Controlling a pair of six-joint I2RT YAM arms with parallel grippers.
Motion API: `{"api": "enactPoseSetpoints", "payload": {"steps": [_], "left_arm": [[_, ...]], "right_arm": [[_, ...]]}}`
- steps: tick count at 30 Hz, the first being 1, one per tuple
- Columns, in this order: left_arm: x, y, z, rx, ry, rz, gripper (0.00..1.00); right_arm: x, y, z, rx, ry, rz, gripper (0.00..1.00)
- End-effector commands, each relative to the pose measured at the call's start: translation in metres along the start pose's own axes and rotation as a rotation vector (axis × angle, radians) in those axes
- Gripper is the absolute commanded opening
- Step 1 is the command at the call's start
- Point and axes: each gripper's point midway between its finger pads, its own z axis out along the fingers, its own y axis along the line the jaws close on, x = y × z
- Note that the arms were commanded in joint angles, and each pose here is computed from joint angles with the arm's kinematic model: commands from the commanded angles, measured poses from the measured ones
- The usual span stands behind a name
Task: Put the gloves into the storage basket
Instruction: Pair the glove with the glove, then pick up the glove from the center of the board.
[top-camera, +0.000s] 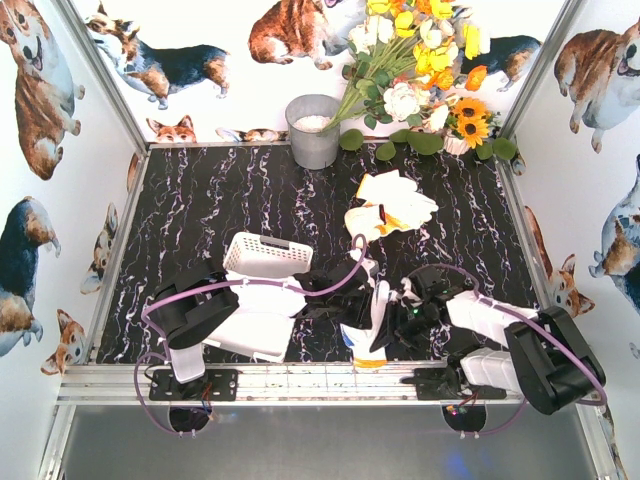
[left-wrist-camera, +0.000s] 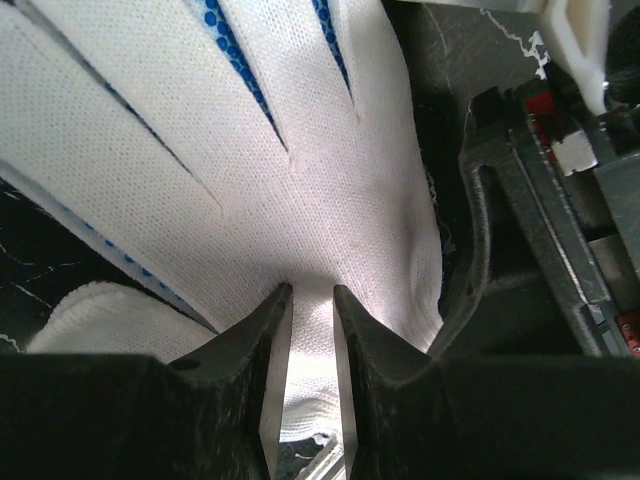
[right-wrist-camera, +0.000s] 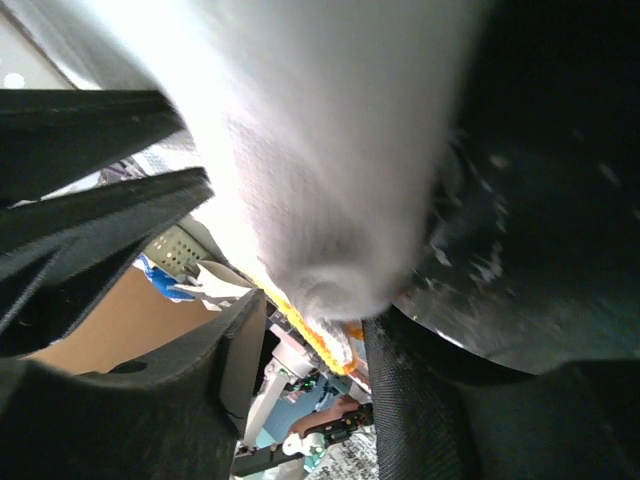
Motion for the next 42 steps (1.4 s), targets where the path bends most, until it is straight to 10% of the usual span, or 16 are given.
{"api": "enactPoseSetpoints", "payload": {"steps": [1,12,42], "left_arm": [[0.048,0.053,0.007,-0.167,0.125,-0.019,0.2],[0.042,0.051,0.003,-0.17,0.08,0.028,0.23],[0.018,-0.041,-0.098,-0.137,-0.348,0.679,0.79]], "right_arm": [[-0.021,-0.014,0.015,0.037,-0.088,-0.02,0.43],[-0.02,0.005,0.015,-0.031,-0.047,-0.022,0.0],[-0.02,0.081,-0.025,-0.149,0.003,0.08,0.0]]}}
